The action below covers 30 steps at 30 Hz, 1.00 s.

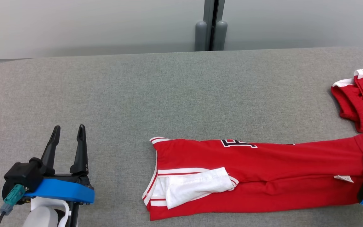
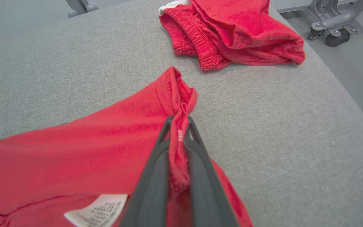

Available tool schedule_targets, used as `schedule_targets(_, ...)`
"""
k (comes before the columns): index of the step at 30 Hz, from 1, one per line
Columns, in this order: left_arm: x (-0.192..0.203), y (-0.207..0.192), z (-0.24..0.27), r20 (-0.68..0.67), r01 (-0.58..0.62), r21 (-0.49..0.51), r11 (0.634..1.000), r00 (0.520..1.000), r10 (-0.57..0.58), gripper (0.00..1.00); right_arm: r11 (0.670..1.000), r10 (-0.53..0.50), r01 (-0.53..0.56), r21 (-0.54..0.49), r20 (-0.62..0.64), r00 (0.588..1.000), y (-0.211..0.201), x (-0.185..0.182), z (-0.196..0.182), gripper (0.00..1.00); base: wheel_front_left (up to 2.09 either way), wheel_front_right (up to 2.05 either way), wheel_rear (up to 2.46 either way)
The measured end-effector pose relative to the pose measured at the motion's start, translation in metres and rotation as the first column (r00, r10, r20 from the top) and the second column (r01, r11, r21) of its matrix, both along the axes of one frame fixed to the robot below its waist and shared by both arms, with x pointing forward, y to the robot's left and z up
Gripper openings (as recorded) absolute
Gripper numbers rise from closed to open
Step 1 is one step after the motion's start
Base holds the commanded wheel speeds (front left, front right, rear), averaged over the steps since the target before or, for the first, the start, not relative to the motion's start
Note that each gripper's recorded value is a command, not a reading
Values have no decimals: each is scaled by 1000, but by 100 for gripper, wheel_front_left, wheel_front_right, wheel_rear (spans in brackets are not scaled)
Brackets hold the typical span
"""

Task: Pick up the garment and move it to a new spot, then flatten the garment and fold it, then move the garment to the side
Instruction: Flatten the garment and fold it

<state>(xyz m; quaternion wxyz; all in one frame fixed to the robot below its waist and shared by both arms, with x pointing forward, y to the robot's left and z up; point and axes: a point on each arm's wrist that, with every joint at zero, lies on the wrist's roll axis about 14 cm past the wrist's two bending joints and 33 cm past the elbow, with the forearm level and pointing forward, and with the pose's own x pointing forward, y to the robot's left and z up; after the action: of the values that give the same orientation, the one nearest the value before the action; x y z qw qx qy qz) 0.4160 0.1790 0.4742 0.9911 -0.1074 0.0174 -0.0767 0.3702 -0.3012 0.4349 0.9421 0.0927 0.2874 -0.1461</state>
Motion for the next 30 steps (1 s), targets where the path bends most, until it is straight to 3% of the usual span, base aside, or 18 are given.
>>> schedule_targets(4,-1,-1,2,7,0,-1,1000,1000,0,100,998,55,-55,-17,25,998,13,7,18,0,0,0,0)
schedule_targets(10,-2,4,4,11,-14,-1,1000,1000,14,100,956,291,-292,2,88,953,90,22,44,0,0,0,0)
schedule_targets(14,-4,9,5,14,-25,8,1000,1000,25,100,869,487,-493,30,124,865,164,24,53,0,0,0,0)
schedule_targets(17,-5,12,6,17,-30,13,999,999,30,100,787,597,-612,83,153,788,213,19,52,0,0,0,0)
schedule_targets(18,-6,13,7,18,-32,14,999,999,32,100,731,655,-674,103,169,736,241,15,50,0,0,0,0)
schedule_targets(21,-8,14,6,15,-35,16,999,999,35,100,655,721,-741,146,174,671,275,10,41,0,0,0,0)
schedule_targets(26,-9,17,7,15,-42,18,999,999,42,100,572,782,-800,181,172,598,311,14,26,0,0,0,0)
schedule_targets(30,-12,18,5,7,-47,19,999,999,47,100,537,807,-820,198,161,568,327,22,14,0,0,0,0)
